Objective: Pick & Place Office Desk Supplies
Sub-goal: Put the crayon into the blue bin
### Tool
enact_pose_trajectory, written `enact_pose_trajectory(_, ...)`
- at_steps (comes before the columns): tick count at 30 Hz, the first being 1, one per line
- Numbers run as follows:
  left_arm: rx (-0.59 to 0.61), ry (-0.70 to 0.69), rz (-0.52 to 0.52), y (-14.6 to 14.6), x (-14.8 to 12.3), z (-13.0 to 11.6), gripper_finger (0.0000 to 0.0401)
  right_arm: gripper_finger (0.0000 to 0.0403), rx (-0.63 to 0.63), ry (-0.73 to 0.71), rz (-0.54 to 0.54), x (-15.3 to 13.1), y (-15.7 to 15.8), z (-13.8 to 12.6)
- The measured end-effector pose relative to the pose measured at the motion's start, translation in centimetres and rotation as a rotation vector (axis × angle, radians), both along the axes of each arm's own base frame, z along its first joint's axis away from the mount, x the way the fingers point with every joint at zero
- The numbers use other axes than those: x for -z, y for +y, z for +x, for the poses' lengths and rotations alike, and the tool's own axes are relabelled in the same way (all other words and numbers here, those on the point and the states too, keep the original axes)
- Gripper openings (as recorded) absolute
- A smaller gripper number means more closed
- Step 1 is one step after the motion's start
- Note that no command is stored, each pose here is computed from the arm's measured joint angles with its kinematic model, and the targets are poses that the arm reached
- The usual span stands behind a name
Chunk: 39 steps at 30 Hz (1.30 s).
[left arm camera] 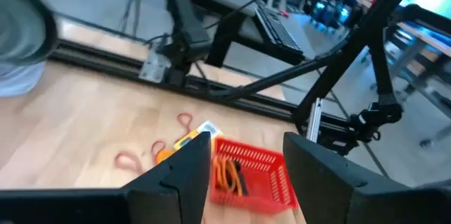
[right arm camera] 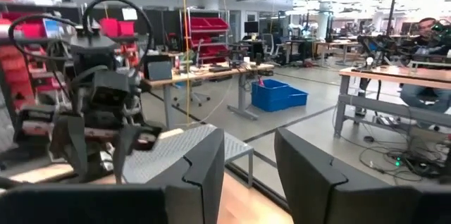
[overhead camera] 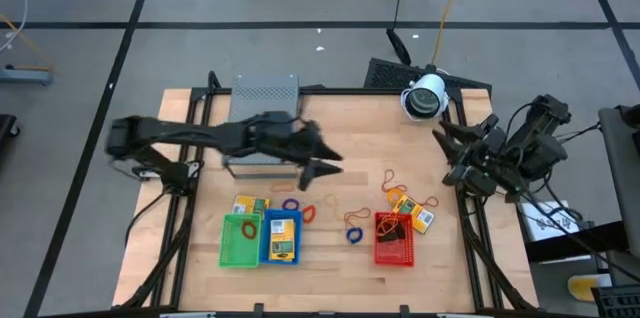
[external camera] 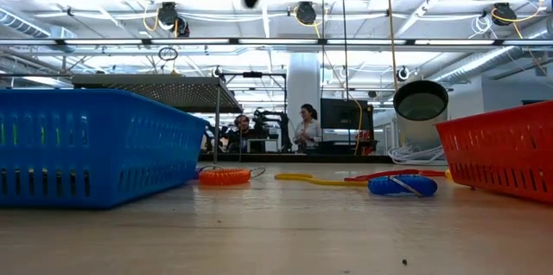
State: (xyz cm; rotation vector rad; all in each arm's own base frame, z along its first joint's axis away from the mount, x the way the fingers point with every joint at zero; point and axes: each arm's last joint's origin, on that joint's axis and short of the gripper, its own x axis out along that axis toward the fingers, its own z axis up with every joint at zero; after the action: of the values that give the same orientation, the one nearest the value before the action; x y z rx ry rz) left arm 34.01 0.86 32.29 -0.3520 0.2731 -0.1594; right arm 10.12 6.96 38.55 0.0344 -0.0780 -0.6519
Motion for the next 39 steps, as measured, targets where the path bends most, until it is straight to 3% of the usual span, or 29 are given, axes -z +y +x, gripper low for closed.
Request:
enact_pose_trajectory(7,-0.038,-0.016,-0.005,-0.3,1.9,-7.3,0.0186,0.0116,0.045,0.052,-0.006,0.5,0.6,0.6)
enact_pose_trajectory(15,-0.014,-0.259,0.013,-1.1,5.4,-15.3,0.0186,0.0116,0.079,0.039,0.049,0.6,0.6,0.6)
enact_pose_trajectory(20,-0.008,-0.273,-0.013,-1.2,8.7,-19.0,0.0186,0.0116,0.088,0.036,0.054,0.9,1.1,1.2)
enact_pose_trajectory(25,0.021,-0.274,-0.017,-1.3,11.1,-21.4,0.0186,0.0116,0.133,0.070,0.014,1.7,1.8,2.8)
enact_pose_trajectory(31,-0.003,-0.292,0.009,-1.3,11.9,-22.9,0.0186,0.0116,0.158,0.076,0.003,2.8,2.8,4.5)
enact_pose_trajectory(36,-0.017,-0.254,-0.106,-1.3,12.1,-23.1,0.0186,0.0116,0.113,0.049,-0.006,3.1,3.2,5.1)
enact_pose_trajectory(39,-0.019,-0.248,-0.123,-1.3,12.2,-23.1,0.0186,0.0116,0.084,0.035,-0.013,2.9,3.2,5.1)
